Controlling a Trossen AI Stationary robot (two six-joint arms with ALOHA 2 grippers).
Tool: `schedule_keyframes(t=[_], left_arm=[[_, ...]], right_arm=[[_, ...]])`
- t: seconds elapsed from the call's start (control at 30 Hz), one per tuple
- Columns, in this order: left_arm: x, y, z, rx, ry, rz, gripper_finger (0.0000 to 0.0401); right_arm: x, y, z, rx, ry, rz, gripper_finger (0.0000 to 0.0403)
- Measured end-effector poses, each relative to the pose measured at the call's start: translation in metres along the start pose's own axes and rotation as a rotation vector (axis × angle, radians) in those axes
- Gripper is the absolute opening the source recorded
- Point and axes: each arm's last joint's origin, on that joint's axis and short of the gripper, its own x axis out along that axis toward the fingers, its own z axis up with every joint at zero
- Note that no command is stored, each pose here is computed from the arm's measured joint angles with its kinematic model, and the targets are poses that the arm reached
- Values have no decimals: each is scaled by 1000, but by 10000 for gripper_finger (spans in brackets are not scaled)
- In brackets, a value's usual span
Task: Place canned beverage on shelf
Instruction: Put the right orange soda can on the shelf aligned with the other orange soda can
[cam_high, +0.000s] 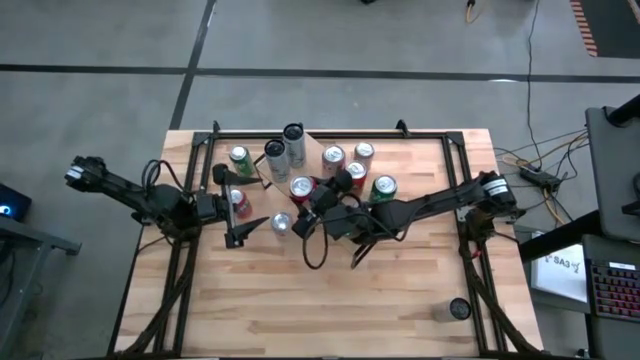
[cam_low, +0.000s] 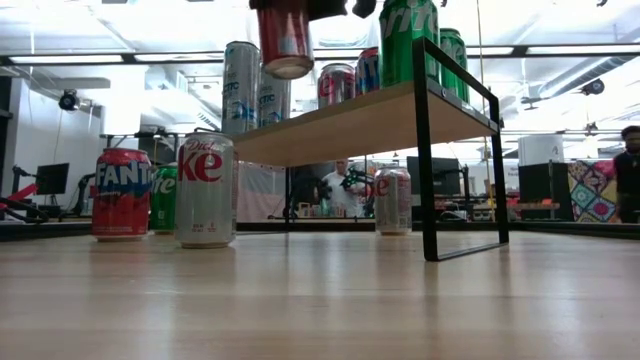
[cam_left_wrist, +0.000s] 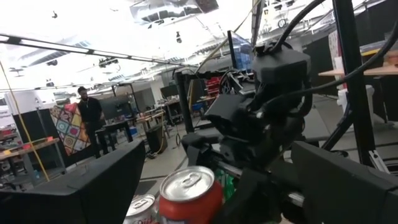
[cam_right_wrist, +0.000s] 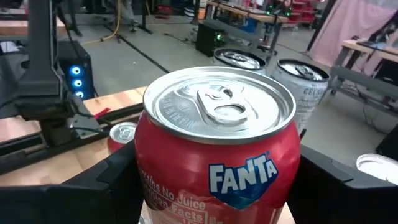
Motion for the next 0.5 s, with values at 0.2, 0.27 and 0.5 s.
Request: schedule_keyframes(t=[0.2,0.27,0.5], left_arm=[[0,0,0,1,1,0,389],[0,0,0,1,0,0,389],[0,0,0,1,0,-1,389]], right_arm=[[-1,2,-3,-73,27,66,278],[-1,3,-6,-104,51,100,278],[3,0,-5,-136,47,106,278]])
